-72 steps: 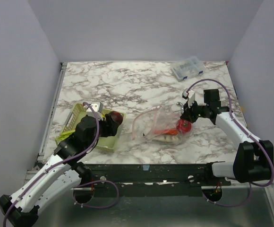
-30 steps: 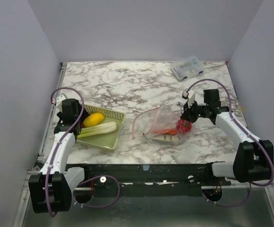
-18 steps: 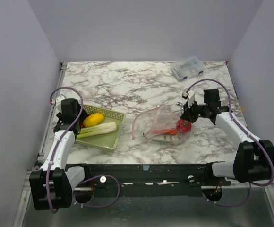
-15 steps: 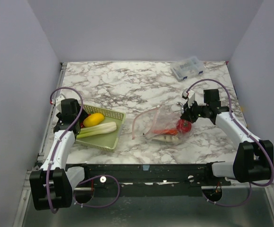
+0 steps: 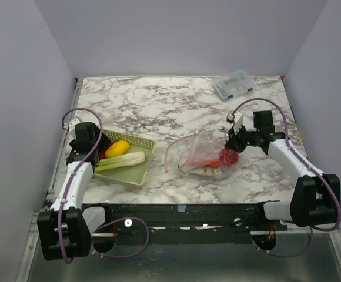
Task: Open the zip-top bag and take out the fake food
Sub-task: Place the fake fruit in the bin, then pick up the fake vegetable from the zipper food storage bag.
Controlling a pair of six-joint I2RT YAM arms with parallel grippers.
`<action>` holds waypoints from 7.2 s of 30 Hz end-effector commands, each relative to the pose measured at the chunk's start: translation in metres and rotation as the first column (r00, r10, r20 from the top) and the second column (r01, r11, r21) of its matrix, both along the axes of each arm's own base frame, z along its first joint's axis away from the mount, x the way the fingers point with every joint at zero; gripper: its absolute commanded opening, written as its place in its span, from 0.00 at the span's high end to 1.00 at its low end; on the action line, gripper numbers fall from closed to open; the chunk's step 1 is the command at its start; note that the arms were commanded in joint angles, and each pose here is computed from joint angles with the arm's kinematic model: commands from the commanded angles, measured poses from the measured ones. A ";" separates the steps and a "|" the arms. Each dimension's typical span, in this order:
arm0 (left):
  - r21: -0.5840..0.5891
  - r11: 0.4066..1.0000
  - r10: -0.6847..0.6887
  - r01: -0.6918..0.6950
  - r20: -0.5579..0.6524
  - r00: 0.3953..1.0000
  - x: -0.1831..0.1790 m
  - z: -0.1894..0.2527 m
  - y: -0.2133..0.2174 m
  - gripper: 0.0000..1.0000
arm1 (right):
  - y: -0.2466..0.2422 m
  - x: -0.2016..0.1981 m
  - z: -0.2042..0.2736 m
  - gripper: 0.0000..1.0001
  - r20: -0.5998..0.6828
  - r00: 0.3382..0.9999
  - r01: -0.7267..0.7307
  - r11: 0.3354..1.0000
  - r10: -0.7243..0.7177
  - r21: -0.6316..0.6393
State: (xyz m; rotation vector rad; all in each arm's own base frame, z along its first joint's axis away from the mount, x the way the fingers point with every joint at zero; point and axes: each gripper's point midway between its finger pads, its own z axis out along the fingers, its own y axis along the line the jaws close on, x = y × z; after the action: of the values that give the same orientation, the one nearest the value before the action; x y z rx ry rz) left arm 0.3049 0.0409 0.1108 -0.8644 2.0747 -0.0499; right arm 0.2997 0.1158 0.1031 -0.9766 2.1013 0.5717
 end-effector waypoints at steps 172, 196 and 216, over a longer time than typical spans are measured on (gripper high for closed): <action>0.059 0.029 -0.996 0.998 -0.078 0.033 -0.056 -0.019 -0.386 0.64 | 0.017 -0.023 0.002 0.86 -0.039 0.989 -0.141 0.986 0.145 0.089; -0.003 -0.037 -0.997 0.999 -0.062 -0.037 -0.065 -0.044 -0.398 0.62 | 0.032 -0.034 -0.002 0.39 -0.035 0.976 -0.207 0.970 0.213 0.125; -0.071 -0.058 -0.992 0.996 -0.110 -0.066 -0.079 -0.070 -0.405 0.57 | 0.032 -0.033 -0.022 0.39 -0.092 0.974 -0.203 0.977 0.208 0.061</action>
State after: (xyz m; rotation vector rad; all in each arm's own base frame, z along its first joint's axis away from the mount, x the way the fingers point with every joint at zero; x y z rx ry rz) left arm 0.2359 -0.3557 0.0468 0.9778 2.3227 -0.7734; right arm 0.2671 0.1486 0.0890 -1.1632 2.0431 0.8032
